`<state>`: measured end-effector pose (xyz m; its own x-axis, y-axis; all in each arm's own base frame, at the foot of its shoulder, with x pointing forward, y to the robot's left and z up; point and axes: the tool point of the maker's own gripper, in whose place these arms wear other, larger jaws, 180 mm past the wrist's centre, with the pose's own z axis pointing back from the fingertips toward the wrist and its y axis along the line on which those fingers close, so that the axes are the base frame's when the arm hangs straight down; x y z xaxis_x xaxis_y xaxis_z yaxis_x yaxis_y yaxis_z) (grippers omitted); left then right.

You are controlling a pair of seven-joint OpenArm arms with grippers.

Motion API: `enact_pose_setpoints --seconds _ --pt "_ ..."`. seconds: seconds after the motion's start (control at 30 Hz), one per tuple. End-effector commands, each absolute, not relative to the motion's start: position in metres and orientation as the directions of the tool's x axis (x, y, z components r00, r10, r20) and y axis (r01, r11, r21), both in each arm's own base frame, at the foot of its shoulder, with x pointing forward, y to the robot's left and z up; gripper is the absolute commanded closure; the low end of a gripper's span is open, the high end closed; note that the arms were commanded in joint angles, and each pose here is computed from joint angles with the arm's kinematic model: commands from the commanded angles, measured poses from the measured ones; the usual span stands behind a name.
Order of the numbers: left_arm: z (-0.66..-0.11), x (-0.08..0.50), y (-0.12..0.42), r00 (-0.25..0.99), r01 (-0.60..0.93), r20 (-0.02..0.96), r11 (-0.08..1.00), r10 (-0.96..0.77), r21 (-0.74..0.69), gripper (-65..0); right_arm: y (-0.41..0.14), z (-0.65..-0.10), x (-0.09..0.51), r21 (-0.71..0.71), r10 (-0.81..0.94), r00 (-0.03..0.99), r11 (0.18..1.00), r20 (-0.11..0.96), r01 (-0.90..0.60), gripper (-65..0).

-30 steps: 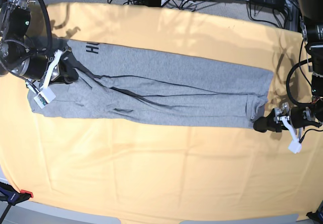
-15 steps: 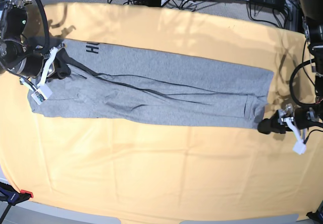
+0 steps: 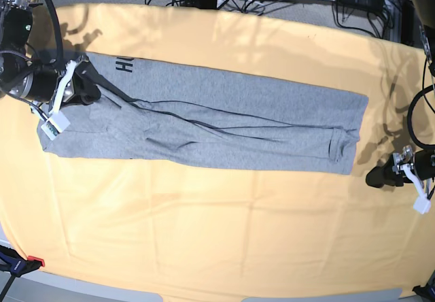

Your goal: Layout the t-shirt on the table in an organized manner, then fold the t-shirt properly

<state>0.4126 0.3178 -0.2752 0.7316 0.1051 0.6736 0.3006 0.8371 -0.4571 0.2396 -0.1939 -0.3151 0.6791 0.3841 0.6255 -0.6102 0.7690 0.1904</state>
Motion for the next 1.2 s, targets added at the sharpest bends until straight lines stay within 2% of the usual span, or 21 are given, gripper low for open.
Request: enact_pose_setpoints --seconds 0.0,0.23,0.33,0.37,0.5,0.57,0.73,0.8,0.83,0.9,0.93,1.07,1.17 --pt "-0.247 0.424 0.325 0.672 0.326 0.731 0.839 0.119 -0.436 -44.5 -0.197 -0.306 0.244 0.158 0.398 0.652 0.765 0.645 -0.624 0.0" --pt "-0.248 0.424 0.324 0.675 0.326 0.729 0.839 0.117 -0.436 -44.5 -0.234 -0.324 0.244 0.016 0.463 0.715 0.834 0.524 -0.552 0.0" --pt "-0.248 0.424 0.324 0.675 0.326 0.729 0.839 0.117 -0.436 -44.5 -0.230 -0.323 0.244 0.036 0.451 0.712 0.832 0.538 -0.554 0.0" --pt "-0.248 0.424 0.324 0.675 0.326 0.729 0.839 0.117 -0.436 -44.5 -0.226 -0.321 0.245 0.053 0.444 0.707 0.827 0.551 -0.560 -3.8" --pt "-0.248 0.424 0.325 0.675 0.325 0.729 0.839 0.117 -0.436 -44.5 -0.222 -0.319 0.245 0.060 0.451 0.691 0.813 0.565 -0.580 -28.0" --pt "-0.248 0.424 0.325 0.675 0.325 0.729 0.839 0.117 -0.436 -44.5 -0.218 -0.313 0.246 0.071 0.453 0.672 0.798 0.586 -0.599 -31.7" --pt "-0.248 0.424 0.325 0.675 0.325 0.729 0.839 0.117 -0.436 -44.5 -0.202 -0.278 0.248 0.041 0.494 0.572 0.732 0.655 -0.680 -31.7" --pt "-0.248 0.424 0.325 0.675 0.326 0.729 0.839 0.117 -0.436 -44.5 -0.191 -0.266 0.247 0.041 0.496 0.531 0.703 0.686 -0.710 -29.2" --pt "-0.248 0.424 0.325 0.675 0.325 0.728 0.839 0.117 -0.436 -44.5 -0.190 -0.266 0.246 0.040 0.496 0.529 0.702 0.689 -0.711 -24.1" --pt "-0.248 0.424 0.325 0.675 0.325 0.729 0.839 0.117 -0.436 -44.5 -0.185 -0.261 0.255 0.035 0.453 0.503 0.717 0.737 -0.696 -4.4" --pt "-0.248 0.424 0.324 0.674 0.326 0.729 0.839 0.117 -0.436 -44.5 -0.187 -0.261 0.262 0.020 0.433 0.494 0.737 0.754 -0.676 0.0" --pt "-0.248 0.424 0.325 0.675 0.326 0.729 0.839 0.117 -0.436 -44.5 -0.209 -0.275 0.291 -0.070 0.373 0.465 0.834 0.803 -0.548 0.0" --pt "-0.248 0.424 0.325 0.674 0.326 0.729 0.839 0.117 -0.436 -44.5 -0.230 -0.298 0.302 -0.047 0.287 0.526 0.905 0.801 -0.422 0.0"
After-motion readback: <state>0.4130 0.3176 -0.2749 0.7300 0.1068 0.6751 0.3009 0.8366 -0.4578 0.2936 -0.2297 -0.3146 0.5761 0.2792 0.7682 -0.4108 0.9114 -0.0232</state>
